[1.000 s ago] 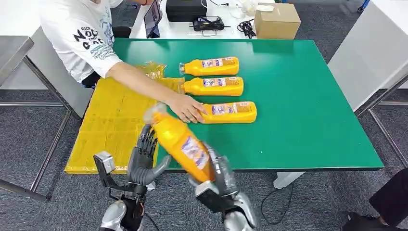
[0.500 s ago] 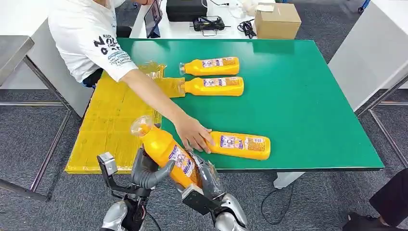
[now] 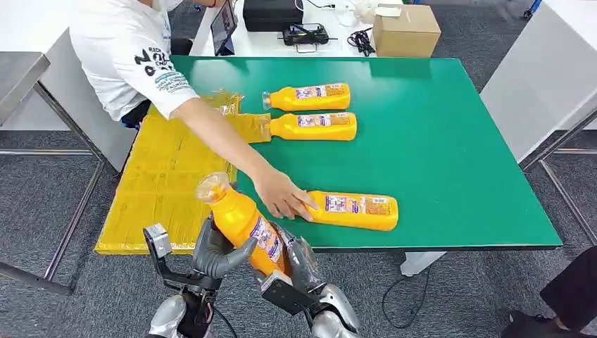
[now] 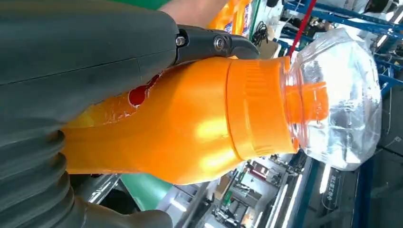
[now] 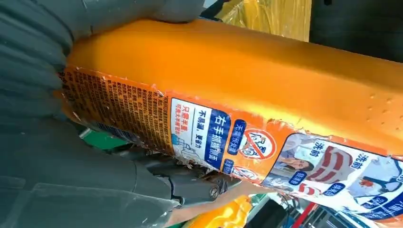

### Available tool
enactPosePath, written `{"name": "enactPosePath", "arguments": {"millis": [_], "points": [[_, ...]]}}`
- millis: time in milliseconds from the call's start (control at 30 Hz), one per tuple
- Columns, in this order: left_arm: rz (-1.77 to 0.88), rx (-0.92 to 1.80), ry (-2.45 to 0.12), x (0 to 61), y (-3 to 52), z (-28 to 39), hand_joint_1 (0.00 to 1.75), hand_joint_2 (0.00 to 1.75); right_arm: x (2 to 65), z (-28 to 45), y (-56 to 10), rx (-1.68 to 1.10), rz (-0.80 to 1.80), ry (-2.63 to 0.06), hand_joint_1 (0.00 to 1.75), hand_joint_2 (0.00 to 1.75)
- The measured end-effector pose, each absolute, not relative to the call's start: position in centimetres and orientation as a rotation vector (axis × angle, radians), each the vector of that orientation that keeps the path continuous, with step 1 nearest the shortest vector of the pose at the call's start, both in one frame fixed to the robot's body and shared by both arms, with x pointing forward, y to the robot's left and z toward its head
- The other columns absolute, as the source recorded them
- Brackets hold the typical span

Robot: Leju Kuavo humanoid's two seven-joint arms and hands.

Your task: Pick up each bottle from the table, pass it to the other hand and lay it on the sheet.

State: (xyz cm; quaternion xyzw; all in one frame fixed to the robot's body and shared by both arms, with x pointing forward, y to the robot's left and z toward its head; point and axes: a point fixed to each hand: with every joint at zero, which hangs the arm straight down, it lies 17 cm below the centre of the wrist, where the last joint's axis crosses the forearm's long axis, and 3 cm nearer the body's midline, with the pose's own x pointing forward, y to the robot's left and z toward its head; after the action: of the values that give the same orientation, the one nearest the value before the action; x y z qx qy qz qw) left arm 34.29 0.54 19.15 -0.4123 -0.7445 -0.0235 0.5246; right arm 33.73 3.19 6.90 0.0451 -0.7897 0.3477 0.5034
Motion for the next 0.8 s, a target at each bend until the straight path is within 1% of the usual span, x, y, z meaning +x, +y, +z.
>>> {"name": "enactPosePath", "arguments": {"millis": [400, 800], "points": [[-0.139, -0.949, -1.764, 34.1, -0.3, 17.9, 0.0, 1.75, 32.9, 7.0, 4.5, 0.146, 0.903, -1.922, 1.75, 1.75], [-0.156, -0.931, -1.73, 34.3, -0.6, 16.4, 0.0, 1.75, 32.3, 7.9, 5.8, 0.211, 0.959, -1.944, 1.75, 1.75]]}}
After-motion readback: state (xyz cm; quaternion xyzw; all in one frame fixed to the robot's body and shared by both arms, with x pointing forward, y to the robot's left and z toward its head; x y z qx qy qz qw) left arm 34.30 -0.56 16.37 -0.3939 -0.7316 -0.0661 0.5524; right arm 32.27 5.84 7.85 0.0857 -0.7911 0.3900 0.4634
